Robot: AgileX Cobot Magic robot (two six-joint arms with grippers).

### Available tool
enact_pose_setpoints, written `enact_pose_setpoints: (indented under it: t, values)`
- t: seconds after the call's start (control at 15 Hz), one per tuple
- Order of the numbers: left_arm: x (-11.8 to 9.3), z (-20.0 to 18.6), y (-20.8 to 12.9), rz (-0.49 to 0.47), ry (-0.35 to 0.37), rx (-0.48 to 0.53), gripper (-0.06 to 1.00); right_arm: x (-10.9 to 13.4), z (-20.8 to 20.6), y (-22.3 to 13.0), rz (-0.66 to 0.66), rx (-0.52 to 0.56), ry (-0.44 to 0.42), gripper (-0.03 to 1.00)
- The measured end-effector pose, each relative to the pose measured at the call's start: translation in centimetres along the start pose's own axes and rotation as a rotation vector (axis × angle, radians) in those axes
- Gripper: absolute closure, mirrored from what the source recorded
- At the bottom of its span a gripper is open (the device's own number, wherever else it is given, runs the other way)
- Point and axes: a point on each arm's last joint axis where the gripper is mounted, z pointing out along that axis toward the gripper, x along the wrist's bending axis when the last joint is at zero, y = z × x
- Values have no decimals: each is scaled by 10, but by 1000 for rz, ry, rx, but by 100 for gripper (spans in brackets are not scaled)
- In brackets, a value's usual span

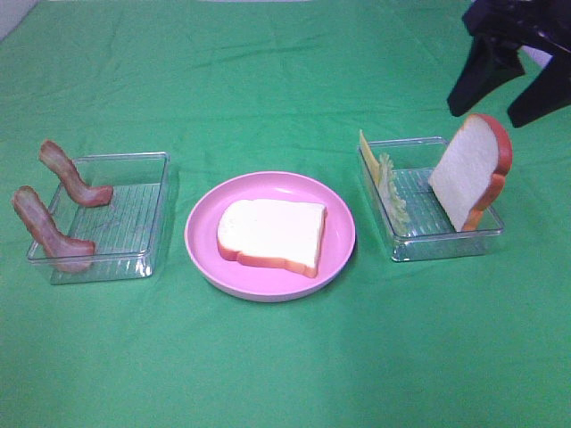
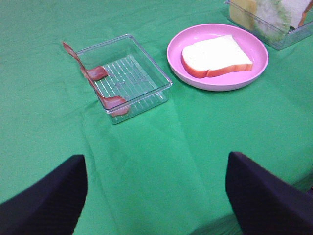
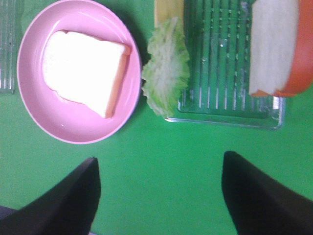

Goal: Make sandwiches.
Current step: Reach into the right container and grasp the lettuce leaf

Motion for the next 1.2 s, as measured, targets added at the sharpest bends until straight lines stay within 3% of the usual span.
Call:
enact_pose_setpoints:
  t: [0.13,0.33,0.87,1.07,1.2]
  values:
    - [0,0,0,0,0,0,20,15,11,10,-24,23,5,31]
    - [0,0,0,0,0,0,20,36,50,33,-31,145,-6,31]
    - [0,0,0,0,0,0,20,13,136,65,-11,328,-78,31]
    - [0,0,0,0,0,0,20,3,157,63,-11,377,-115,40]
    - [0,0,0,0,0,0,20,0,159,63,-21,382,-139,52]
